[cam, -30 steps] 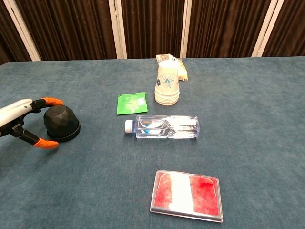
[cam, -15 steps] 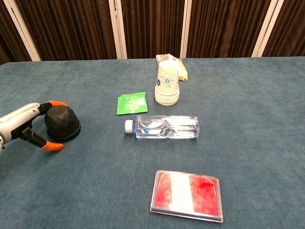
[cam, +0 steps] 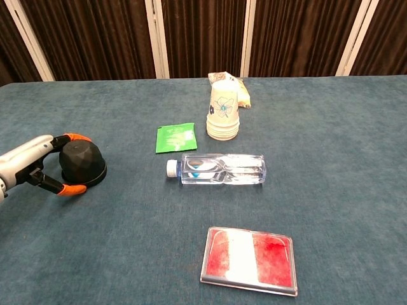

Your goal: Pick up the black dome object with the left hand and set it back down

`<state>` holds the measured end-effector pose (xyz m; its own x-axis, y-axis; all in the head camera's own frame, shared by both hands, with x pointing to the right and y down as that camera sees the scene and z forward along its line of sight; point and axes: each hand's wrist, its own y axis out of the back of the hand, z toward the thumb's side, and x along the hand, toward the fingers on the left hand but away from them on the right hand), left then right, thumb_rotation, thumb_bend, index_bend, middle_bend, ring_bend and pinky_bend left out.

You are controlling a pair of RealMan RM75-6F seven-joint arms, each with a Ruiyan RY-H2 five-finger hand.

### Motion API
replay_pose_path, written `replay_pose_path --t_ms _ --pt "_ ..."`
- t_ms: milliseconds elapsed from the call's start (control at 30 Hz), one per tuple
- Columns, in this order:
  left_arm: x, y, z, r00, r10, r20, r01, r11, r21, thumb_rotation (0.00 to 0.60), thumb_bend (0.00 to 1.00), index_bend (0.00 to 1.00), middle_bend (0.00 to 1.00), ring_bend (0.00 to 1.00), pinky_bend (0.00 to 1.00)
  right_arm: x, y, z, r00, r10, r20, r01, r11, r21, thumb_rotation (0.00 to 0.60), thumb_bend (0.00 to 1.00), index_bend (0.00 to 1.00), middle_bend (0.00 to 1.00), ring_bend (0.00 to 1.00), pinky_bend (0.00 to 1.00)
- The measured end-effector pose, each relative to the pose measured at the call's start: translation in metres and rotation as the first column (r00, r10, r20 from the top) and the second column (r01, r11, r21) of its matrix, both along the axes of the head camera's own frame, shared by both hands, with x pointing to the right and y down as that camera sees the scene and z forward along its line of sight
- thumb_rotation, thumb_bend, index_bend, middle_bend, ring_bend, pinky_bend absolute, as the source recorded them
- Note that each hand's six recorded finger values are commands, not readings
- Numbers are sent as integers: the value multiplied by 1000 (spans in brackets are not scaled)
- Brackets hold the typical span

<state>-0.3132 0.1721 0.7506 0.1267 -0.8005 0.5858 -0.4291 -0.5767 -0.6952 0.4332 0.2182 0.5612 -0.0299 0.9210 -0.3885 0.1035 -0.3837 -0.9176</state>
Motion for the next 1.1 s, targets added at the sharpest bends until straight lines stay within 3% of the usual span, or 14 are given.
replay_pose_path --t_ms 233,467,700,833,933,1100 --pt "7 -1 -7 998 -11 -54 12 1000 15 600 497 305 388 0 0 -1 1 0 1000 -1 0 1 1000 1 600 285 47 24 64 11" --pt "21 -11 -35 988 -9 -152 20 997 73 600 499 324 397 0 0 -4 1 0 1000 -8 2 8 1000 4 600 285 47 24 64 11" --pt "38 -21 -83 962 18 -271 20 990 137 600 499 337 400 0 0 -5 1 0 1000 -10 4 10 1000 5 600 285 47 24 64 11" --pt "49 -25 -118 941 78 -329 -11 980 200 600 499 353 403 0 0 -6 1 0 1000 -12 4 12 1000 3 600 285 47 24 64 11" --pt "54 -25 -141 933 164 -319 -66 953 295 600 500 363 407 0 0 -6 2 0 1000 -13 5 13 1000 2 600 284 47 24 64 11" --pt "52 -24 -163 929 308 -204 -183 864 470 600 506 385 417 0 0 -6 2 0 1000 -10 7 10 1000 5 600 285 47 24 64 11"
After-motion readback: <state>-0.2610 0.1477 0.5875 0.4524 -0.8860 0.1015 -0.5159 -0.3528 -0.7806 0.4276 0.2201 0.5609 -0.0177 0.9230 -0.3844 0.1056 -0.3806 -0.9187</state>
